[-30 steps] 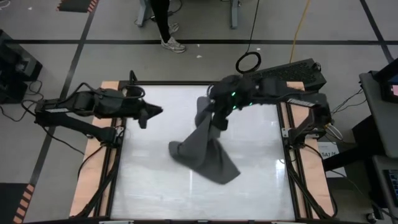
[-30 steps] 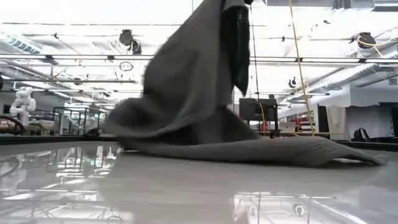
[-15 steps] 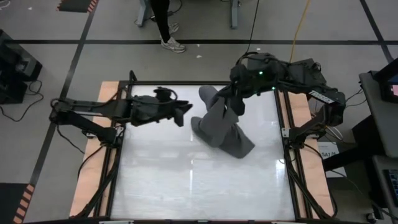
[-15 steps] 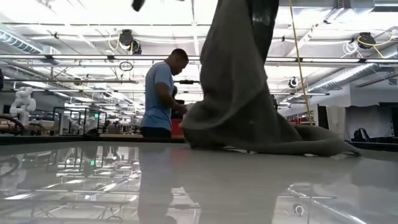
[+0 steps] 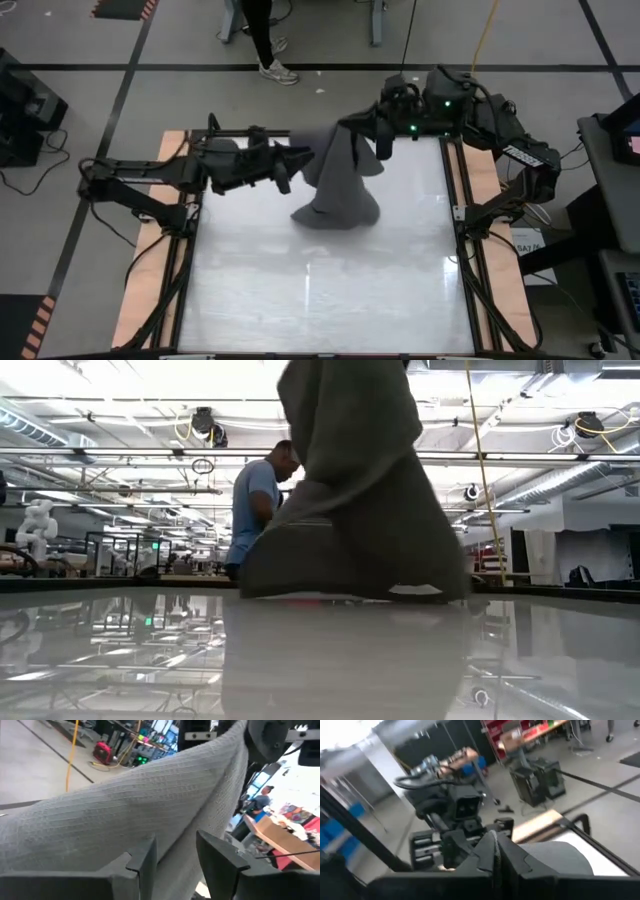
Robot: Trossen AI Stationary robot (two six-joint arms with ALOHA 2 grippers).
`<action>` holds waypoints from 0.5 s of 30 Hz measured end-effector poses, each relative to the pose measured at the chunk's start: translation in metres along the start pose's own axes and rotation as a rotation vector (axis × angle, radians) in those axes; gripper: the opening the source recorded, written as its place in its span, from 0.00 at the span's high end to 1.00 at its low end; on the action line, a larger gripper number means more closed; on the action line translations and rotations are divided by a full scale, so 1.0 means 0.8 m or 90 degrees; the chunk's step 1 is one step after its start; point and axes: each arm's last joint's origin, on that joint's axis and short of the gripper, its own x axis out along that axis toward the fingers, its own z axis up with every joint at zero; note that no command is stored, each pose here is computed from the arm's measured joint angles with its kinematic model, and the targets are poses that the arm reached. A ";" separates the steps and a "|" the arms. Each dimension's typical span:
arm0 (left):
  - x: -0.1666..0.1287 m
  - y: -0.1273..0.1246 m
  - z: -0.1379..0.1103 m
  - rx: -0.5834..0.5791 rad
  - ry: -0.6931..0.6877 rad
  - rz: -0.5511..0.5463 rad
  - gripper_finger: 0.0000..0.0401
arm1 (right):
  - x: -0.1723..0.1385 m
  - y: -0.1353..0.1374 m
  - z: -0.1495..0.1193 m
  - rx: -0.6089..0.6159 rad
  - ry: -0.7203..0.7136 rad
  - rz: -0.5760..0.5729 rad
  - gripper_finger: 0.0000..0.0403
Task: Roll towel
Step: Roll the gray towel
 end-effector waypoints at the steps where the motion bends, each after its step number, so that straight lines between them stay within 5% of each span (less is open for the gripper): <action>1: -0.004 0.002 0.004 0.000 0.001 -0.001 0.65 | 0.000 0.001 0.001 0.005 -0.006 0.005 1.00; 15: -0.090 0.044 0.029 -0.007 0.199 0.018 0.65 | 0.001 0.031 -0.036 -0.014 0.093 -0.014 1.00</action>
